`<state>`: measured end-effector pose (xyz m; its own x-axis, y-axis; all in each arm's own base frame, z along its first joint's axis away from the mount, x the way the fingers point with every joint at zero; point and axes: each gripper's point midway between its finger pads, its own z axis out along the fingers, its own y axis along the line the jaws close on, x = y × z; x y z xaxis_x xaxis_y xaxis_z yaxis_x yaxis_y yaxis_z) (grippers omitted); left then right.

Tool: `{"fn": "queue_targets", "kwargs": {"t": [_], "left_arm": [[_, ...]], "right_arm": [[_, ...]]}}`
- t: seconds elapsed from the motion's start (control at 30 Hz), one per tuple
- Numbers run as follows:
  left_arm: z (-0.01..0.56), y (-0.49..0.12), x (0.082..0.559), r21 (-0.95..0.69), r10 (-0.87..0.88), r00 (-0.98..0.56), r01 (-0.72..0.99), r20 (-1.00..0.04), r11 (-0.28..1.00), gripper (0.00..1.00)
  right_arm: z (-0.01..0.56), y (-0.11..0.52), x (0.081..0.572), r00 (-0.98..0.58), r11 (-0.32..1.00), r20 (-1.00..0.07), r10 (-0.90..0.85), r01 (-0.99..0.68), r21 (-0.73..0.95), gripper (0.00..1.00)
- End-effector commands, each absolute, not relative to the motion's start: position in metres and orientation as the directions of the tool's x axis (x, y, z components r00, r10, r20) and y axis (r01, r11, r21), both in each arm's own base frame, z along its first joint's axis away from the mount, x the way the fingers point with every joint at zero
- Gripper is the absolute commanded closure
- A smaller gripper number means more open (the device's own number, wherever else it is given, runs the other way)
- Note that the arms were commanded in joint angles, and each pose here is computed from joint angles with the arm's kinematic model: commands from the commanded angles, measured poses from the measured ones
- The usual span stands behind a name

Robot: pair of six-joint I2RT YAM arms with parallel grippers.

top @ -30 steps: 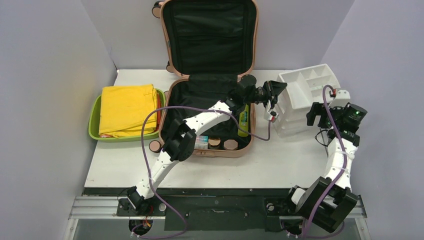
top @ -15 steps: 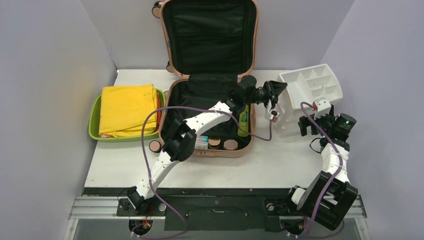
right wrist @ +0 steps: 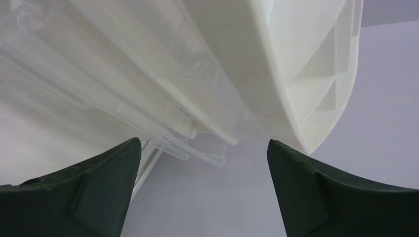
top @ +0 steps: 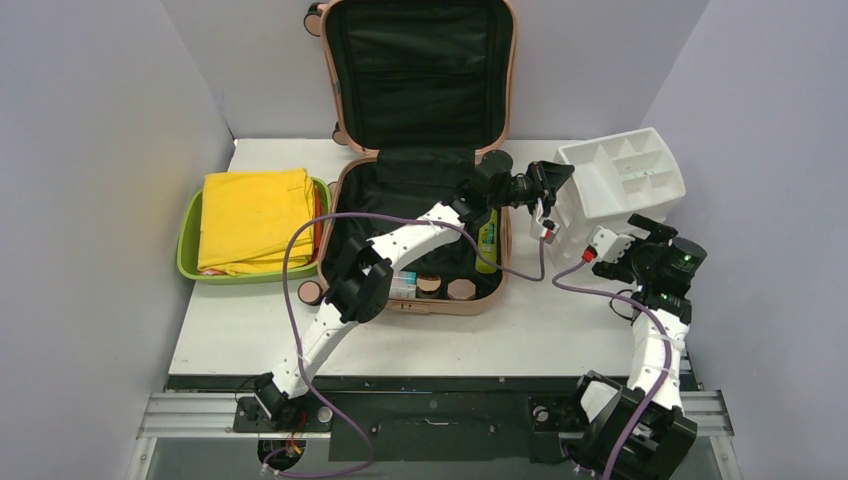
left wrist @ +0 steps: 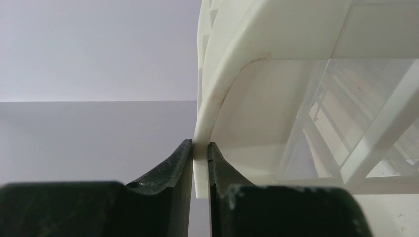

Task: Open, take out, and arrange the luggage
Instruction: Adjust the storage box at the corner of the board.

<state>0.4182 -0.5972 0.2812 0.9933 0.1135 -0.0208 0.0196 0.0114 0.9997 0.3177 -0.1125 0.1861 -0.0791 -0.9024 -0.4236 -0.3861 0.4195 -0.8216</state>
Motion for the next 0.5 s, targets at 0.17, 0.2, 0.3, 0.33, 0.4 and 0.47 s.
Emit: {"fn": "queue_targets", "kwargs": {"t": [0.17, 0.2, 0.3, 0.33, 0.4, 0.47], "left_arm": [[0.297, -0.593, 0.415, 0.997, 0.101, 0.993, 0.058, -0.062, 0.043, 1.00], [0.297, -0.593, 0.414, 0.997, 0.100, 0.993, 0.059, -0.062, 0.040, 1.00], [0.295, -0.594, 0.413, 0.998, 0.094, 0.994, 0.058, -0.061, 0.033, 1.00], [0.294, -0.595, 0.413, 0.998, 0.094, 0.994, 0.060, -0.062, 0.031, 1.00], [0.293, -0.596, 0.411, 0.998, 0.089, 0.994, 0.062, -0.064, 0.026, 1.00], [0.291, -0.596, 0.411, 0.998, 0.085, 0.994, 0.065, -0.067, 0.021, 1.00]], "right_arm": [[0.202, -0.108, 0.335, 0.140, 0.051, -0.092, -0.986, -0.270, -0.961, 0.05], [0.200, -0.106, 0.336, 0.152, 0.046, -0.089, -0.984, -0.264, -0.964, 0.05], [0.217, -0.107, 0.340, 0.164, 0.009, -0.039, -0.986, -0.177, -0.984, 0.04], [0.218, -0.107, 0.340, 0.163, 0.014, -0.042, -0.986, -0.168, -0.986, 0.04], [0.226, -0.107, 0.342, 0.165, 0.012, -0.036, -0.986, -0.144, -0.990, 0.04], [0.228, -0.107, 0.343, 0.171, -0.003, -0.020, -0.985, -0.133, -0.991, 0.04]]}}
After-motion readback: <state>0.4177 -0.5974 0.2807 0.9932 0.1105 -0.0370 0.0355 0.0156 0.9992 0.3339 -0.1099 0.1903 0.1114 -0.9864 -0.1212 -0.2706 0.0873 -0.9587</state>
